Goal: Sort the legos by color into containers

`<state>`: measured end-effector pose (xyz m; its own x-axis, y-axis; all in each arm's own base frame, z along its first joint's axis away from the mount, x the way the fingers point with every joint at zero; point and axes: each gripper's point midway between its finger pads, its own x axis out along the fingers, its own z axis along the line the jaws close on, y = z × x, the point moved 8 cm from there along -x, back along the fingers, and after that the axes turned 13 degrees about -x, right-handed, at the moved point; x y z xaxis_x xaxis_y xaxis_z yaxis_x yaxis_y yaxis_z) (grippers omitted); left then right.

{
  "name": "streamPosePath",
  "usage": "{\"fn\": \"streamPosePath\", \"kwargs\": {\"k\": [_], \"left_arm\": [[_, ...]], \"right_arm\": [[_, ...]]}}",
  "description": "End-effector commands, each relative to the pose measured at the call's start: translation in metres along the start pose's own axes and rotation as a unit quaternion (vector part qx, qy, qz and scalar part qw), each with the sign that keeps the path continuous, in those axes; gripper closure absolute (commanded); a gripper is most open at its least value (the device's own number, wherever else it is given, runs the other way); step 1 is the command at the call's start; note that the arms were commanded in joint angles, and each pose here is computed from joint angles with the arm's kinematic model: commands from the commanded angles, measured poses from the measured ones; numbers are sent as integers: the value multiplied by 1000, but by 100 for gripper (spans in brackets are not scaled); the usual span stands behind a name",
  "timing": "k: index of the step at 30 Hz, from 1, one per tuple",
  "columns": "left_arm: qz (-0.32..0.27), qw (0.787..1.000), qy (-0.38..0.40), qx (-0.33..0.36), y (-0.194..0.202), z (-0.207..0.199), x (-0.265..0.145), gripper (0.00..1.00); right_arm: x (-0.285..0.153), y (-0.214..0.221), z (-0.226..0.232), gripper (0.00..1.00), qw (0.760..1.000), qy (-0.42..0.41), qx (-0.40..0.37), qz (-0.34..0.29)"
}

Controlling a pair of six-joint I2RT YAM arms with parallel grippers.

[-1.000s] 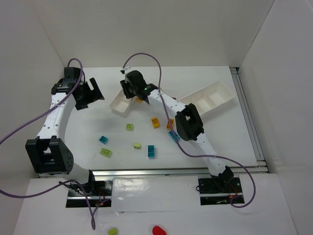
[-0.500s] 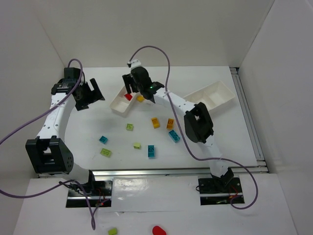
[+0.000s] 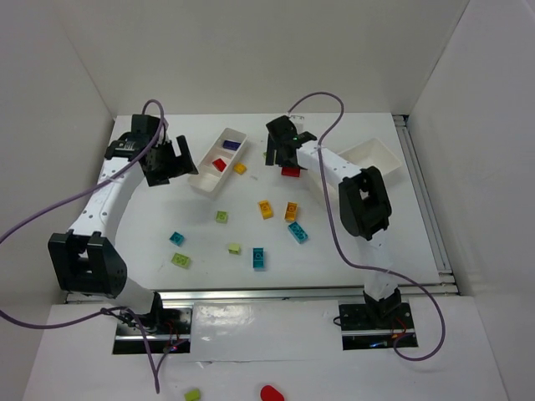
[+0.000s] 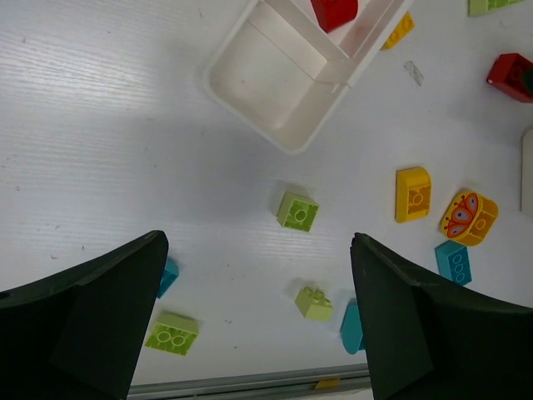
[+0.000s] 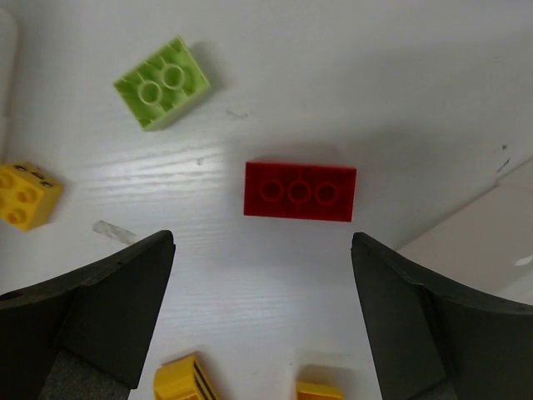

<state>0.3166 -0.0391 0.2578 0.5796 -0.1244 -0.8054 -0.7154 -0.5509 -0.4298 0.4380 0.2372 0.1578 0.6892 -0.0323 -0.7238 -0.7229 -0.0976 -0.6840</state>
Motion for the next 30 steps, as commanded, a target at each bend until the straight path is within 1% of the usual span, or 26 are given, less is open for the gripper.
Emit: {"fn": "streamPosePath", "kwargs": {"k": [1, 6, 12, 13, 17, 18, 20, 21, 24, 26, 27, 28, 30], "left_arm": [[-8, 1000, 15, 23, -6, -13, -2, 0], [-3, 1000, 5, 30, -2, -15, -1, 0], [-2, 999, -3, 34, -1, -17, 0, 0], [-4, 999, -5, 38, 0, -18, 0, 0], [-3, 999, -12, 38, 0, -17, 4, 0], [-3, 999, -12, 38, 0, -17, 4, 0], [-7, 999, -16, 38, -1, -16, 4, 0], [-7, 999, -16, 38, -1, -16, 4, 0], [-2, 999, -20, 38, -2, -17, 9, 0], [-2, 999, -20, 38, -2, -17, 9, 0], [-2, 999, -20, 38, -3, -18, 11, 0], [-2, 999, -20, 38, -3, -18, 11, 0], [-2, 999, -20, 38, -3, -18, 11, 0]], "right_arm": [[5, 13, 5, 6, 999, 4, 24, 24], [27, 15, 10, 6, 999, 6, 18, 36], [48, 24, 20, 6, 998, -47, -4, 52], [50, 23, 23, 6, 997, -58, -5, 44], [51, 28, 33, 8, 992, -112, -12, 56], [40, 28, 43, 8, 988, -142, -30, 53], [31, 29, 51, 8, 986, -158, -45, 38], [18, 25, 59, 8, 984, -168, -51, 28], [15, 23, 54, 8, 990, -124, -52, 28], [24, 31, 45, 8, 994, -83, -36, 58], [26, 28, 40, 8, 995, -71, -21, 63], [29, 34, 41, 8, 995, -64, -1, 79], [36, 39, 27, 8, 994, -38, 36, 98]]}}
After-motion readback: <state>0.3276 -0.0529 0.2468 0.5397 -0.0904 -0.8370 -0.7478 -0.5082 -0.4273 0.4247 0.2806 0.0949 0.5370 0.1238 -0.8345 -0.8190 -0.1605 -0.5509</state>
